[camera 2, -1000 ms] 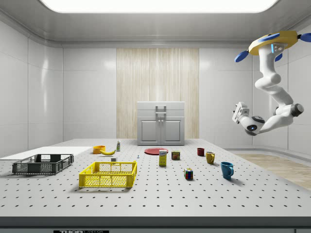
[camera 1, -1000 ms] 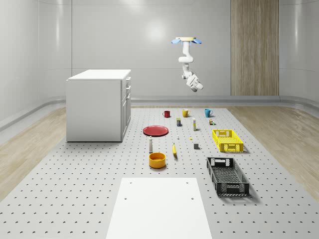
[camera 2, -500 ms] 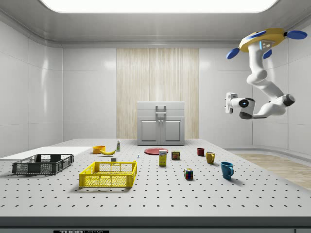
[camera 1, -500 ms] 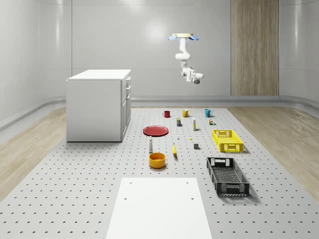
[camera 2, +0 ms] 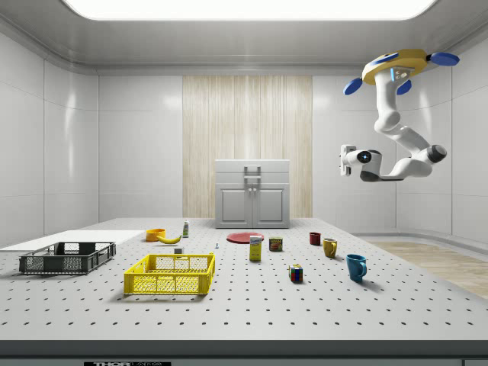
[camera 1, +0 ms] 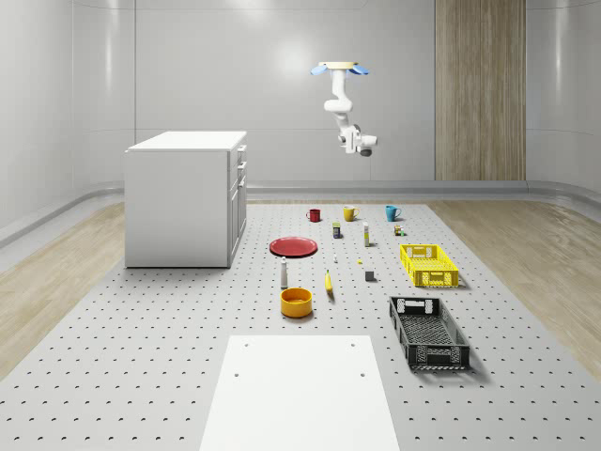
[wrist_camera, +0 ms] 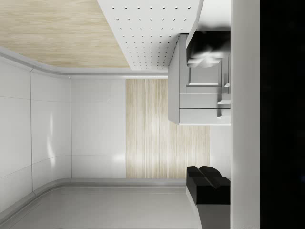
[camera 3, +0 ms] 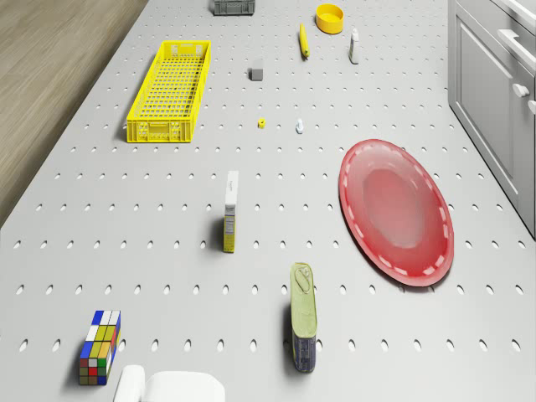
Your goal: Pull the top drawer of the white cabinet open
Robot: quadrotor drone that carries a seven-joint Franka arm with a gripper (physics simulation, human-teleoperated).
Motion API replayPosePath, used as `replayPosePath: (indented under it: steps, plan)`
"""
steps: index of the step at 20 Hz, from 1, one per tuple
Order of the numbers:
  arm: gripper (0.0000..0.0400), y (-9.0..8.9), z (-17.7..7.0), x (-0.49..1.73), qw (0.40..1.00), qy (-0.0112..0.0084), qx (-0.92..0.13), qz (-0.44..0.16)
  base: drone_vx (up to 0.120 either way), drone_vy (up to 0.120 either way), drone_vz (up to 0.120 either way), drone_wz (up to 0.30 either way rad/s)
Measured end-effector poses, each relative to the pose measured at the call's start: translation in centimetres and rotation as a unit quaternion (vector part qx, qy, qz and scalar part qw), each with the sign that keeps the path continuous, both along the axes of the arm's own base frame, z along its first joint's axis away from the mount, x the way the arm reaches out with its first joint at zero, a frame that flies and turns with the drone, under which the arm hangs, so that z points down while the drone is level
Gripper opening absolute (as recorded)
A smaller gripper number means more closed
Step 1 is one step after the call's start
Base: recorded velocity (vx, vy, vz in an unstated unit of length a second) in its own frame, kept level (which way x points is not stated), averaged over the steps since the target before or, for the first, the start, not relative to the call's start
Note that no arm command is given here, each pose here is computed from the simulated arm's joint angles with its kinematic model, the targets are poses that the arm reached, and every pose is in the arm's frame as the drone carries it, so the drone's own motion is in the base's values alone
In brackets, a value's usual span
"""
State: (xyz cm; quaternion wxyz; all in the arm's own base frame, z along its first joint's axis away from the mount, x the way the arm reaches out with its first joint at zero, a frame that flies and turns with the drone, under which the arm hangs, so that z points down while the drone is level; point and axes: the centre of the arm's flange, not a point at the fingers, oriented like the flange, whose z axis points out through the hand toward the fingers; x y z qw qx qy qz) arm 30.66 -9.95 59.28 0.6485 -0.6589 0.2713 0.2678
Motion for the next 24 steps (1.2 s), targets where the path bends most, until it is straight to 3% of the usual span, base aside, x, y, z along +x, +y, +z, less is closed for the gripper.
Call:
replayPosePath:
  steps: [24]
  plan:
    - [0.0305, -0.01, -0.15, 0.01, 1.000, 0.0003, 0.007, 0.000, 0.120, -0.120, 0.000, 0.000]
